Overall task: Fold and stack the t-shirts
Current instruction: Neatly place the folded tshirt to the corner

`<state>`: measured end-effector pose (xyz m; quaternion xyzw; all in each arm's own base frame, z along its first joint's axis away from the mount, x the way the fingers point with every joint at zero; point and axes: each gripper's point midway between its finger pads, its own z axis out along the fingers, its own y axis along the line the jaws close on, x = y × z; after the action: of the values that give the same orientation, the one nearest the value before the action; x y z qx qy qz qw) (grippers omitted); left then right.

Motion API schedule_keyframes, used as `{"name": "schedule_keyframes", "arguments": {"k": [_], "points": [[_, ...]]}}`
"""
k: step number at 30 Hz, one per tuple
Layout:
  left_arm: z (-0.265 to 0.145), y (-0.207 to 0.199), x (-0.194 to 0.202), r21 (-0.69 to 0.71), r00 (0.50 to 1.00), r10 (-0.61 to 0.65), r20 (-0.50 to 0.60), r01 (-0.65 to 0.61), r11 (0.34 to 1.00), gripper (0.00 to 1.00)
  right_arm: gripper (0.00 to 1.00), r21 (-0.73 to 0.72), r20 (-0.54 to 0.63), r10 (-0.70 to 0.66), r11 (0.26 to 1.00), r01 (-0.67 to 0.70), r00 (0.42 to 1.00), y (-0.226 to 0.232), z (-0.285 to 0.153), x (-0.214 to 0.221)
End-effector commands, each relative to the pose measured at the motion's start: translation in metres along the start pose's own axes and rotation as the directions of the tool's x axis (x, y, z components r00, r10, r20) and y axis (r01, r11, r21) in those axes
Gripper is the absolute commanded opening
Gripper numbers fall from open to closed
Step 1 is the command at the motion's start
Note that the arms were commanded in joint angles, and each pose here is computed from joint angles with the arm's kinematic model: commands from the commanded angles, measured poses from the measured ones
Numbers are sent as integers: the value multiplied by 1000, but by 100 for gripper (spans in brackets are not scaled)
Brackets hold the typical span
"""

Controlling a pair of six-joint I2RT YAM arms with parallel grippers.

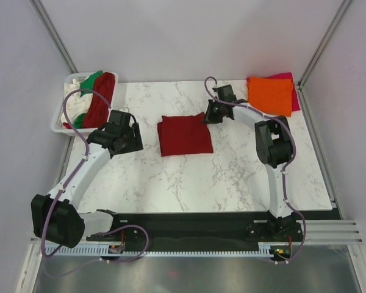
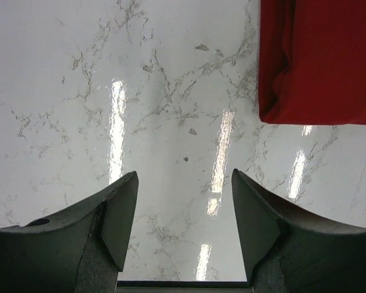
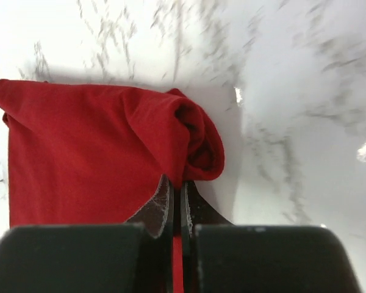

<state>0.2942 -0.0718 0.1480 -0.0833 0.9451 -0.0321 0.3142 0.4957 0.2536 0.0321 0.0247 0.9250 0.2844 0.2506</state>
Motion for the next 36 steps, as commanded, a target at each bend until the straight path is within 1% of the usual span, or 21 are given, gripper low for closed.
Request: {"name": "schedule_keyframes", "arguments": {"k": [1,2,3,4,6,7,8,12,18,21,22,23,24,25,27,28,30,31,32,34,36], "points": [[-5,2,-13,-2,997,24,67,-24,1000,70,0,118,138,-121,987,105,983,-3,-57,-70],[-4,2,-13,-2,998,25,65,-25,1000,70,0,154,128,-120,983,100,985,-15,-61,-73],[-5,2,-13,-1,997,26,67,-26,1000,70,0,163,130,-128,981,107,983,-17,-64,-78],[-4,2,-12,-3,998,26,62,-26,1000,70,0,163,159,-140,980,114,977,-13,-71,-93],[-2,2,-11,-4,998,27,58,-27,1000,70,0,218,157,-146,970,110,977,-30,-80,-103],[-2,2,-11,-5,998,28,55,-28,1000,70,0,227,189,-158,967,113,969,-28,-90,-119],[-2,2,-10,-5,998,28,55,-28,1000,70,0,249,188,-147,964,98,971,-38,-95,-124],[0,2,-10,-8,998,29,50,-29,1000,70,0,281,250,-151,957,78,956,-50,-123,-158],[5,2,-6,-13,999,35,30,-35,999,70,0,368,350,-225,926,88,909,-61,-166,-211],[8,1,-4,-15,999,41,18,-40,999,70,0,402,435,-244,914,56,867,-79,-197,-245],[9,0,-3,-15,999,42,15,-42,999,70,0,416,453,-226,909,20,863,-100,-205,-252],[10,0,-2,-15,999,46,10,-45,999,70,0,412,463,-222,911,13,858,-102,-207,-256],[11,-1,-1,-15,999,49,5,-49,999,70,0,422,482,-197,906,-29,854,-127,-218,-261],[11,-2,-1,-14,999,52,3,-52,999,70,0,422,505,-193,905,-46,841,-140,-221,-268],[13,-3,2,-14,998,58,-6,-58,998,70,0,427,533,-157,898,-104,832,-178,-229,-273],[14,-4,2,-13,998,60,-8,-60,998,70,0,438,544,-136,888,-142,828,-209,-229,-275],[15,-5,4,-12,998,66,-14,-66,998,70,0,447,574,-87,866,-223,814,-245,-233,-276],[16,-6,6,-12,997,69,-20,-69,998,70,0,451,600,-55,847,-280,798,-278,-234,-275],[16,-7,6,-10,997,73,-21,-73,997,70,0,444,614,-33,841,-311,789,-291,-232,-274],[18,-8,8,-10,997,77,-27,-77,997,70,0,454,650,21,791,-410,760,-338,-223,-263],[17,-9,8,-8,996,79,-27,-79,997,70,0,468,655,39,763,-446,755,-361,-215,-255]]}}
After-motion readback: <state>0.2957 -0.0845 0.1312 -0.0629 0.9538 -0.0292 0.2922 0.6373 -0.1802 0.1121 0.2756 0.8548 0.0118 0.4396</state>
